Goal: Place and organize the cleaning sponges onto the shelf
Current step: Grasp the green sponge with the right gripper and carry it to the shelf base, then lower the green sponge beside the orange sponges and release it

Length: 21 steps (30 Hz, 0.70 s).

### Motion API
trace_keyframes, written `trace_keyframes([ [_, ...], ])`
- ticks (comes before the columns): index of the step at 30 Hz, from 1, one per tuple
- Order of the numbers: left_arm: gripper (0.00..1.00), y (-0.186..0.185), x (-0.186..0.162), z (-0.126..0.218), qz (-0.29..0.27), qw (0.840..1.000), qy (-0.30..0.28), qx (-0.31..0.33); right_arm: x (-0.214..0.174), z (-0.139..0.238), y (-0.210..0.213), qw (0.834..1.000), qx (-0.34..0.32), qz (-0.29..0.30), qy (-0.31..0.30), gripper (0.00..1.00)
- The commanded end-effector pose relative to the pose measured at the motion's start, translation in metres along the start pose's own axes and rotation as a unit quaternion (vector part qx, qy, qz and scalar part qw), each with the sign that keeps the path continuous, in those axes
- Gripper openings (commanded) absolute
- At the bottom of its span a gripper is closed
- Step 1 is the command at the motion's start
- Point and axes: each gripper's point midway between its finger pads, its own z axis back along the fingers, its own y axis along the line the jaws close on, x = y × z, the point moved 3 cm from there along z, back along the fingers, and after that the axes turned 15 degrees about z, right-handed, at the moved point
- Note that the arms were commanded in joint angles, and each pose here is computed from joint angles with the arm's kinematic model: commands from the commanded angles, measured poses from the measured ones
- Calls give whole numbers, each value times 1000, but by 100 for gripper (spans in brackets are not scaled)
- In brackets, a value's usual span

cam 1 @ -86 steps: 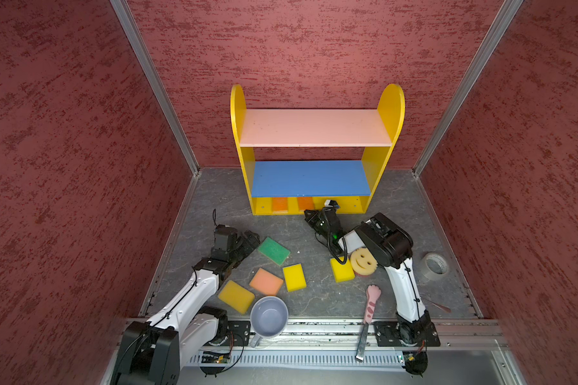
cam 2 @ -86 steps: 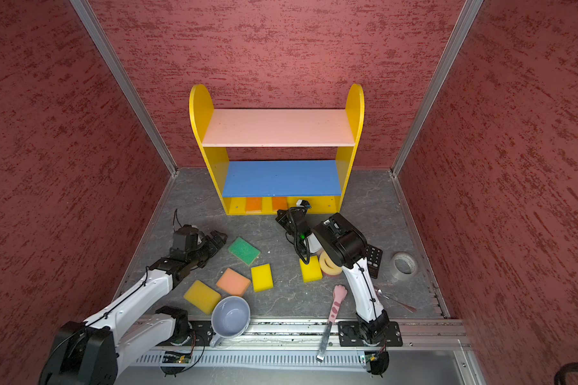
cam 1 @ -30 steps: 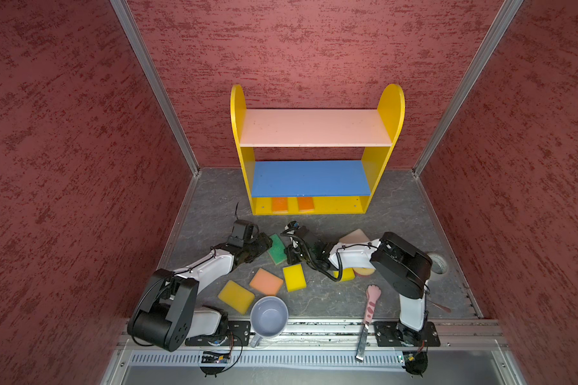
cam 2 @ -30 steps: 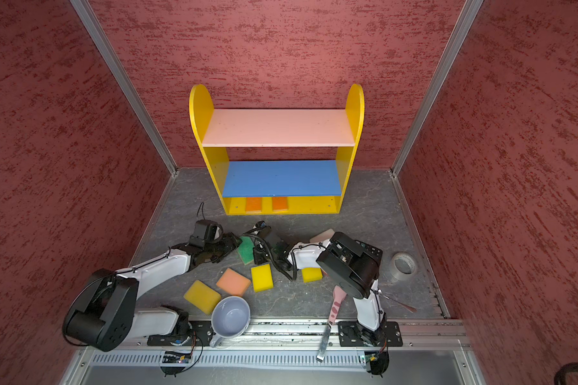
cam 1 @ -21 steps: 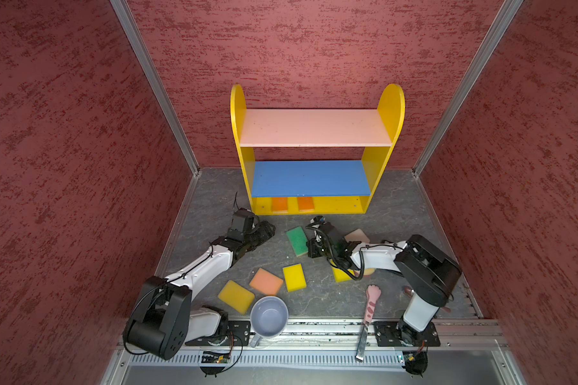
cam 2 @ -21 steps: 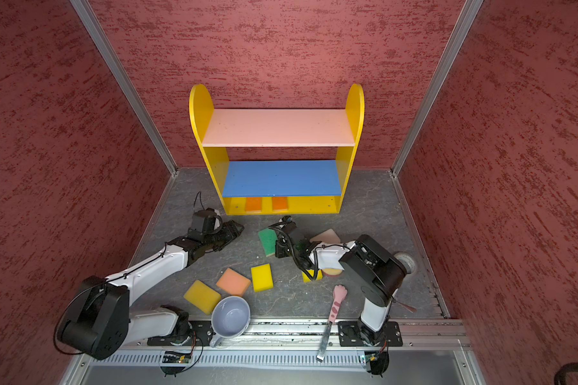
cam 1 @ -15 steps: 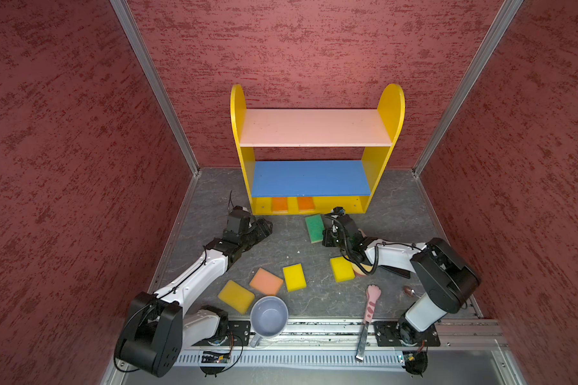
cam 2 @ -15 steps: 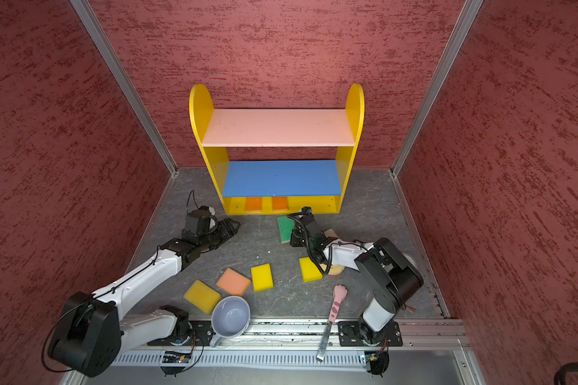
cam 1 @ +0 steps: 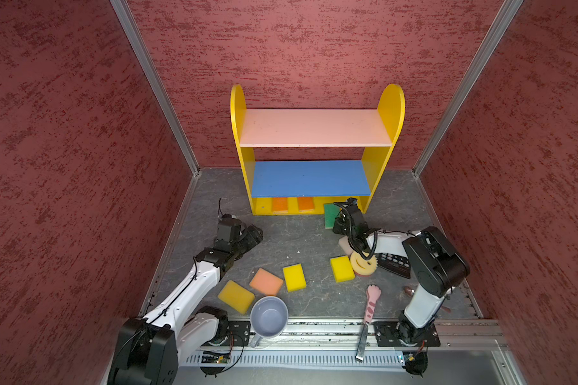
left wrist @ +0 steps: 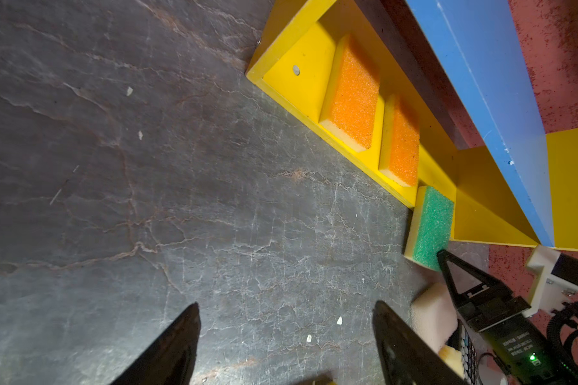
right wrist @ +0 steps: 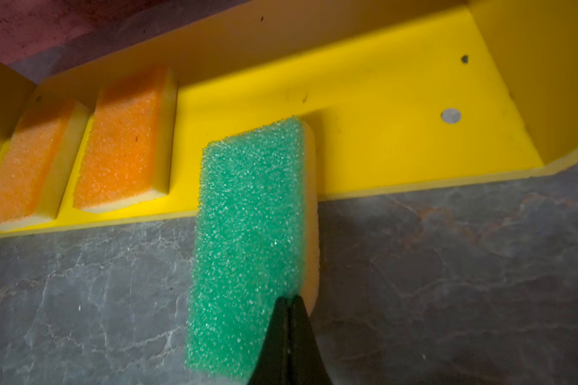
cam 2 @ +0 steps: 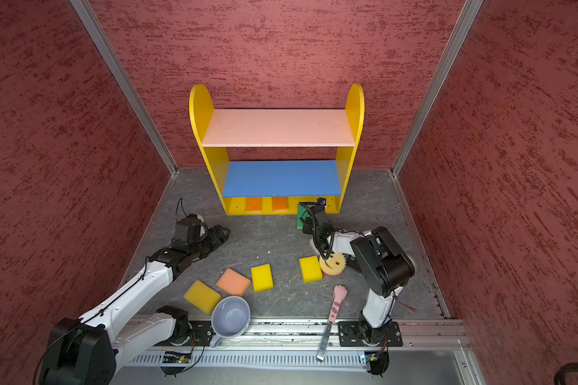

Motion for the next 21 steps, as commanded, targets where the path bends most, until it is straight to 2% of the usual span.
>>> trace_keyframes([
  [1, 81, 4, 1, 2, -6, 1000, -3, 1, 24, -3, -12, 999, -32, -2, -41, 0],
  [3, 82, 6, 0, 1, -5, 1000, -5, 3, 25, -5, -15, 998, -42, -6, -46, 2],
  [5, 82, 7, 0, -1, -1, 1000, -2, 5, 23, -6, -18, 998, -46, -10, -45, 15],
  [7, 82, 6, -2, -3, 0, 1000, 3, 2, 21, -6, -21, 998, -50, -15, -41, 23],
  [12, 83, 7, -2, -7, 3, 1000, 7, 5, 19, 10, -24, 997, -45, -33, -45, 32],
  [17, 83, 3, -1, -9, 3, 1000, 7, -3, 11, 41, -21, 995, -5, -76, -58, 30],
  [21, 83, 0, -4, -12, 8, 1000, 15, -10, -1, 57, -9, 992, 45, -103, -51, 17],
])
